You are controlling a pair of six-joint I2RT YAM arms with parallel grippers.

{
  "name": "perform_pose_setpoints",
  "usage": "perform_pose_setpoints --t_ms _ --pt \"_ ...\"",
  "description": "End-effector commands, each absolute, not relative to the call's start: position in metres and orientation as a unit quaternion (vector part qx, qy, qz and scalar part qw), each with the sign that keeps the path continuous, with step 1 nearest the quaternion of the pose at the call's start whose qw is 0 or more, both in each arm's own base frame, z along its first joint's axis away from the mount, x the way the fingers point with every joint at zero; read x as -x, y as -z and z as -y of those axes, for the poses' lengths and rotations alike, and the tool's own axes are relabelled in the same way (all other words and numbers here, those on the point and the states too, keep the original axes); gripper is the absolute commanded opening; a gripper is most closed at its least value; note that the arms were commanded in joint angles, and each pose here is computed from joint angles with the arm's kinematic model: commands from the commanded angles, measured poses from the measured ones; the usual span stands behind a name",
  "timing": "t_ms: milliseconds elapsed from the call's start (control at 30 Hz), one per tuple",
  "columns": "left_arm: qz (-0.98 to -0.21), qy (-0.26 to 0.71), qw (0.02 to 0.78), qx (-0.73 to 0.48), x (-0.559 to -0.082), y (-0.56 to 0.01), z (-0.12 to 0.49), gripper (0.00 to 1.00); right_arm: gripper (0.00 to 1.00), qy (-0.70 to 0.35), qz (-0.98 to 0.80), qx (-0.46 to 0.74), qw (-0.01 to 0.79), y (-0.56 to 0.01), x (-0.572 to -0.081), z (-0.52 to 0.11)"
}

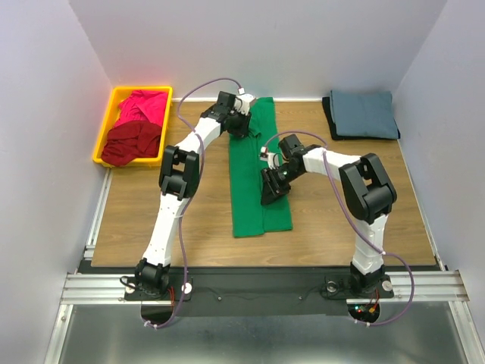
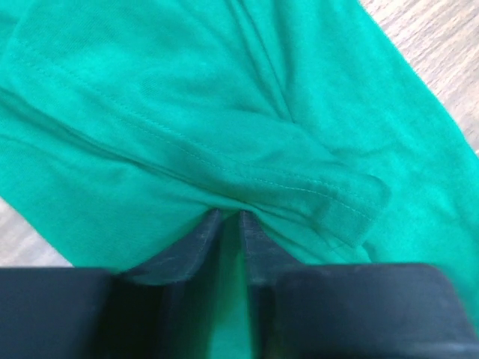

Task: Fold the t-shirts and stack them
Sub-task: Fold the tshirt

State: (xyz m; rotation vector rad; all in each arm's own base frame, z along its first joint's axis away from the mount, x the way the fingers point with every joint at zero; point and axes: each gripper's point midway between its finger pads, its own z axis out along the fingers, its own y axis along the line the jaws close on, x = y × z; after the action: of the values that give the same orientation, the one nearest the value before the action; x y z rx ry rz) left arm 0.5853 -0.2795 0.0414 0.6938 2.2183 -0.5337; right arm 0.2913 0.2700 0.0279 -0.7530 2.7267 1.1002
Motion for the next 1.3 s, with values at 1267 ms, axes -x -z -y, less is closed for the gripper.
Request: perform_pose_setpoints --t_ms 1267 --pt "-0.687 0.199 0.432 -0.549 -0.230 -0.168 0.175 0.59 0.42 -0.223 -0.849 0.452 0.157 -0.038 -0.216 -0.232"
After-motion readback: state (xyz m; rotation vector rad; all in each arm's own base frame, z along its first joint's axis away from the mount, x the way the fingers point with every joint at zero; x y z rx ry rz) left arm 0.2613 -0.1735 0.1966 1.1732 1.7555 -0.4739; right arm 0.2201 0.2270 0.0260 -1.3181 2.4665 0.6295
